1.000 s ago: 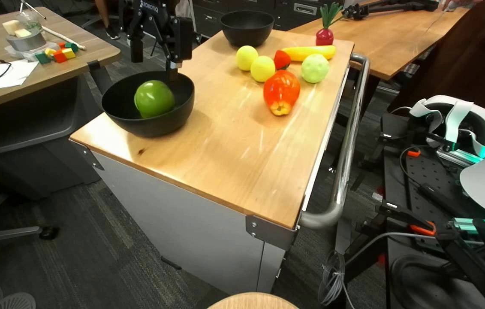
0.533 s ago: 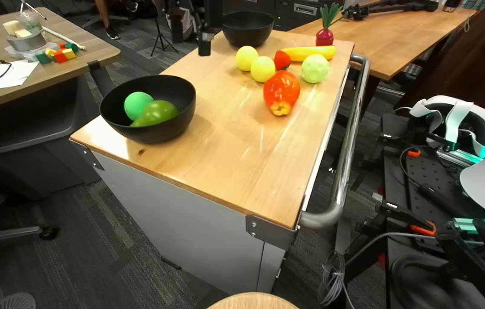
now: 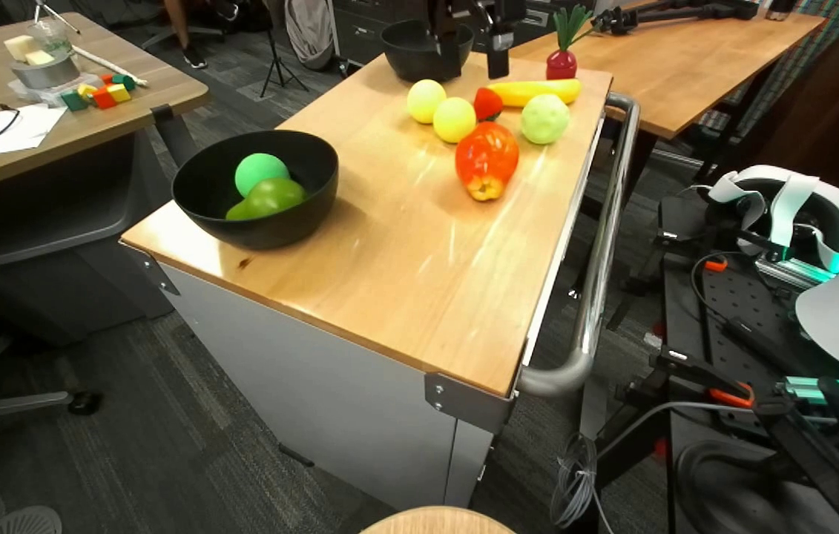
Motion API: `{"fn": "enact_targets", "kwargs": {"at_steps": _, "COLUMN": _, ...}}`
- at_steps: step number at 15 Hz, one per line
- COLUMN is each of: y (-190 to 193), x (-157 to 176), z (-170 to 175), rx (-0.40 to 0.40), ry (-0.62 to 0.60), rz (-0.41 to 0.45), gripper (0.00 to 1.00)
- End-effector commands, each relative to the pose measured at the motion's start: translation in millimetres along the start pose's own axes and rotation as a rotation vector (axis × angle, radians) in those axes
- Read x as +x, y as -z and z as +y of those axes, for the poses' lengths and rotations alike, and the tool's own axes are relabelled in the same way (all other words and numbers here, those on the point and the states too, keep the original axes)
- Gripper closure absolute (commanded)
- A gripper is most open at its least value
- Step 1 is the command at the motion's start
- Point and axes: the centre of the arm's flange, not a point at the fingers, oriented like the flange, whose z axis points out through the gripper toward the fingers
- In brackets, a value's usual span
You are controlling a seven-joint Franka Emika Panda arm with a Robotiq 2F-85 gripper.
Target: Put the fruits in the bowls
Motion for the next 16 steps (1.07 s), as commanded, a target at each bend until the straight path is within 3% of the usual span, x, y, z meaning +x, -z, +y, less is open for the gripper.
{"fn": "enact_targets", "kwargs": {"at_steps": 1, "y": -40.9, "x": -9.4, "z": -27.9, "rx": -0.039, "ry": 0.058, "rz": -0.078, "gripper": 0.0}}
{"fn": "enact_targets", "kwargs": {"at_steps": 2, "y": -56.6, "x": -9.2, "z": -33.1, "rx": -0.085, "ry": 0.109, "rz": -0.107, "gripper": 0.0}}
{"fn": "enact_targets", "kwargs": {"at_steps": 3, "y": -38.3, "x": -2.7, "z": -9.4, "rx": -0.015, "ry": 0.047, "rz": -0.082, "gripper": 0.0}}
{"fn": "enact_targets", "kwargs": {"at_steps": 5, "y": -59.5, "x": 0.1, "z": -16.9, "rx": -0.036, "ry": 0.08, "rz": -0.112, "gripper": 0.0}}
{"fn": "enact_targets", "kwargs": {"at_steps": 16, "y": -99.6, "x": -1.4, "z": -15.1, "rx": -0.106, "ry": 0.284, "rz": -0.191, "gripper": 0.0}}
